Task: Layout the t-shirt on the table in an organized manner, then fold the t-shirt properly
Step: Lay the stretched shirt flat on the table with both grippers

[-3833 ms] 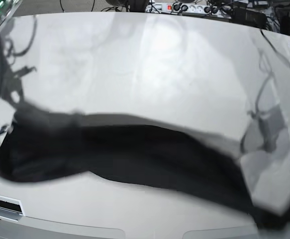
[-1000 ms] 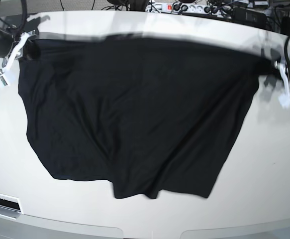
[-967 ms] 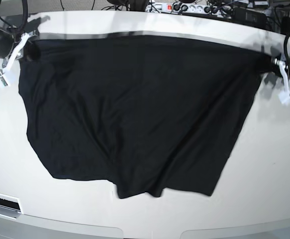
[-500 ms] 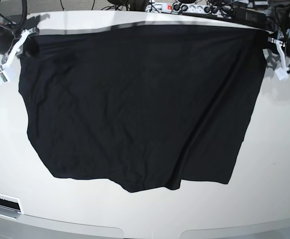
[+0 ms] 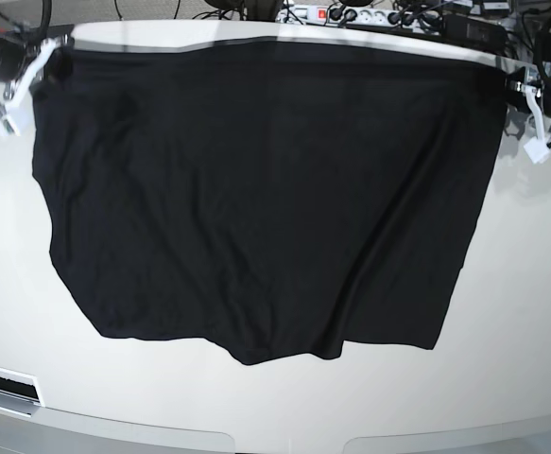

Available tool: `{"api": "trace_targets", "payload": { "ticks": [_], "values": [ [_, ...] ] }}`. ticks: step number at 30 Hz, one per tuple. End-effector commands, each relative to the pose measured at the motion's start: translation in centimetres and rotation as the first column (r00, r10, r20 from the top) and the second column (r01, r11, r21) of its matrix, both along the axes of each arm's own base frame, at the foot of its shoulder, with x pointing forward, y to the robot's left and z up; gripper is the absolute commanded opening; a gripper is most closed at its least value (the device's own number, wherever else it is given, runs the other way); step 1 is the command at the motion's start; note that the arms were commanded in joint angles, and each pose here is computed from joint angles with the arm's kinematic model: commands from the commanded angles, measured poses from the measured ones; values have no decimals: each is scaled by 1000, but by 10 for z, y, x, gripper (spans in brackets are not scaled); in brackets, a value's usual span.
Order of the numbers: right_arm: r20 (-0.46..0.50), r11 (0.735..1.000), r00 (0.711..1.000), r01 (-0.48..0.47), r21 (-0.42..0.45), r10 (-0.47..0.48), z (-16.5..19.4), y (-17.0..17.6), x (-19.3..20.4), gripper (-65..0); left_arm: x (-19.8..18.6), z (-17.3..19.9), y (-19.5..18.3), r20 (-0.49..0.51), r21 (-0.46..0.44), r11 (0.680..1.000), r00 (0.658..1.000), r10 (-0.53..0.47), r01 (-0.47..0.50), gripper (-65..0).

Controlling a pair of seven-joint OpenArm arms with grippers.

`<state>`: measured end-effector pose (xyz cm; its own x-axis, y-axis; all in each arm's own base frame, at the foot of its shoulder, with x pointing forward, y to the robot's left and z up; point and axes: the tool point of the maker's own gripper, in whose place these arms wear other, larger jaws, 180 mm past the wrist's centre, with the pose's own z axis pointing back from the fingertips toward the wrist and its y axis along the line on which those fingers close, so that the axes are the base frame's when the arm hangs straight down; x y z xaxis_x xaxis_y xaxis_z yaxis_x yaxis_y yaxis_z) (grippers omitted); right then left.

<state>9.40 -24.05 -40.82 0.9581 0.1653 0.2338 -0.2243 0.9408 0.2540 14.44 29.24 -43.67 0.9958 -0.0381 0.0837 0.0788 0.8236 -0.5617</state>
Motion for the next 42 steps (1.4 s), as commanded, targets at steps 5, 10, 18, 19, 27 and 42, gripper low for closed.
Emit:
{"api": "trace_targets", "payload": {
  "ticks": [5, 10, 18, 19, 27, 42],
  "values": [
    [-41, 999, 998, -44, -22, 43, 1, -6, -23, -650, 23, 27, 1, 114, -78, 997, 993, 6, 3, -650],
    [-47, 999, 998, -45, -25, 44, 1, -7, -24, -650, 27, 40, 7, 118, -108, 993, 991, 56, -43, -650],
    [-18, 987, 996, -82, 135, 85, 19, 11, -28, -650, -22, 27, 19, -4, -72, 996, 999, 46, -46, -650],
    [-17, 986, 996, -87, 144, 90, 21, 11, -28, -650, -28, 26, 19, -17, -71, 996, 999, 45, -47, -650],
    [-89, 984, 991, -87, 154, 102, 21, 8, -56, -650, -76, 15, 19, -134, -65, 996, 990, 46, -55, -650],
    [-103, 983, 990, -80, 165, 98, 21, 9, -62, -258, -72, 17, 20, -118, -64, 997, 992, 34, -42, -302]
  ]
}}
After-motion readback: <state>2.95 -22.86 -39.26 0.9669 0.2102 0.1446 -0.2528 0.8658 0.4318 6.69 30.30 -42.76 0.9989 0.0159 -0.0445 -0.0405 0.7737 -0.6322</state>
